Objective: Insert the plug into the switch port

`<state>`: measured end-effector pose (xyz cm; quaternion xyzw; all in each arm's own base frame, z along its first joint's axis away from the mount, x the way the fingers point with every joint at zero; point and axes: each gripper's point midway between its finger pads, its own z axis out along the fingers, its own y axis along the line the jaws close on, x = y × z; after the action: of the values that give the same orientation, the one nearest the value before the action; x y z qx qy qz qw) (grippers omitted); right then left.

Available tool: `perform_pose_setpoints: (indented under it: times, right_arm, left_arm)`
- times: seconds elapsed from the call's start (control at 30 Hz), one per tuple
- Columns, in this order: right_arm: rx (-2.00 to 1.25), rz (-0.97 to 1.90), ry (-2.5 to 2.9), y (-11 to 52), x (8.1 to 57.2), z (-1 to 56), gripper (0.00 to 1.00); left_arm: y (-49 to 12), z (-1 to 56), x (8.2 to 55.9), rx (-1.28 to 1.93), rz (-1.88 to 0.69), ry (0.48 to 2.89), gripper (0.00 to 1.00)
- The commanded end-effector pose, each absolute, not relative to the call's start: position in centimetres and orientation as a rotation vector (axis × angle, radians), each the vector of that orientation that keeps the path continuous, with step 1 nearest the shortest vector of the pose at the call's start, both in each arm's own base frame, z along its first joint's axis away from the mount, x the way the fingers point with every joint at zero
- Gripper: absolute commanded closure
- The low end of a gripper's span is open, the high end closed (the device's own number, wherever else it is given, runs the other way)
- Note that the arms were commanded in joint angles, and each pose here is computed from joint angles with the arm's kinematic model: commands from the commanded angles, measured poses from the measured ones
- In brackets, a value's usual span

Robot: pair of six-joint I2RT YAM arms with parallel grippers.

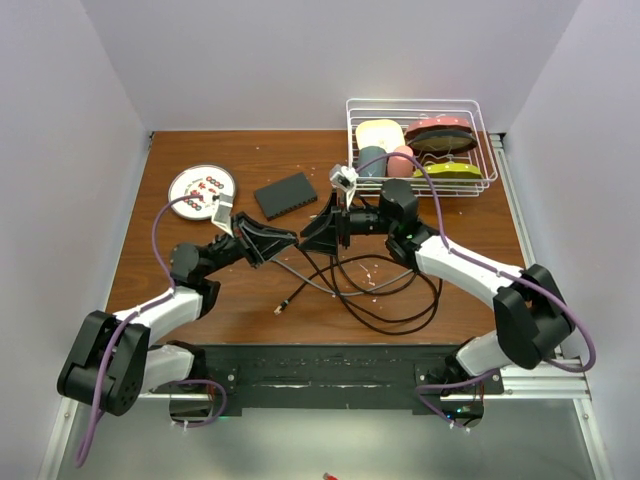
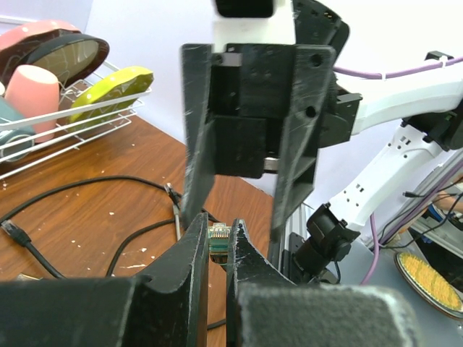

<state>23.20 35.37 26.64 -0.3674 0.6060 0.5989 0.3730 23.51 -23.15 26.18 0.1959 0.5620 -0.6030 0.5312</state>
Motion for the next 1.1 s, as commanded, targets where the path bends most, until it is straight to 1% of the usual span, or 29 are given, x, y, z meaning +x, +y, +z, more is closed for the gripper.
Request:
perform_pose_setpoints:
  times: [0.0,0.2,0.23,0.33,0.43,0.47,0.8,0.83,0.9,0.93,0.97,1.07]
  right_arm:
    - [-0.969,1.546,1.536,36.1,23.1,26.9,0.45]
    - [-0.964,1.556,1.544,36.5,23.2,26.5,0.48]
    - [-0.963,1.559,1.544,36.5,23.1,26.4,0.51]
    - [-0.965,1.571,1.539,36.5,23.0,26.4,0.54]
    - [-0.972,1.581,1.544,36.6,22.9,26.3,0.63]
    - [-0.976,1.587,1.545,36.6,22.8,26.2,0.69]
    - [-1.000,1.612,1.567,36.8,22.3,25.5,0.68]
    - [-0.996,1.611,1.570,36.7,22.4,25.4,0.70]
    - [-0.991,1.609,1.567,36.7,22.3,25.6,0.80]
    - [-0.982,1.603,1.569,36.7,22.5,25.6,0.88]
    - [-0.981,1.602,1.565,36.7,22.5,25.8,0.92]
    - [-0.969,1.596,1.569,36.7,22.6,25.8,0.95]
  left_arm:
    - [-22.9,30.0,21.3,0.583,-1.398,1.102,1.00]
    - [-22.9,29.9,21.1,0.588,-1.402,1.102,1.00]
    - [-22.9,30.0,21.1,0.589,-1.401,1.099,1.00]
    - [-22.9,30.0,21.0,0.592,-1.402,1.095,1.00]
    - [-22.9,30.2,20.9,0.589,-1.402,1.092,1.00]
    - [-22.9,30.2,20.9,0.590,-1.401,1.089,1.00]
    - [-22.8,30.5,20.7,0.583,-1.404,1.081,1.00]
    - [-22.8,30.5,20.7,0.582,-1.402,1.081,1.00]
    - [-22.8,30.4,20.7,0.583,-1.406,1.086,1.00]
    - [-22.8,30.4,20.7,0.583,-1.406,1.086,1.00]
    - [-22.8,30.5,20.6,0.585,-1.404,1.082,1.00]
    - [-22.8,30.4,20.7,0.586,-1.403,1.085,1.00]
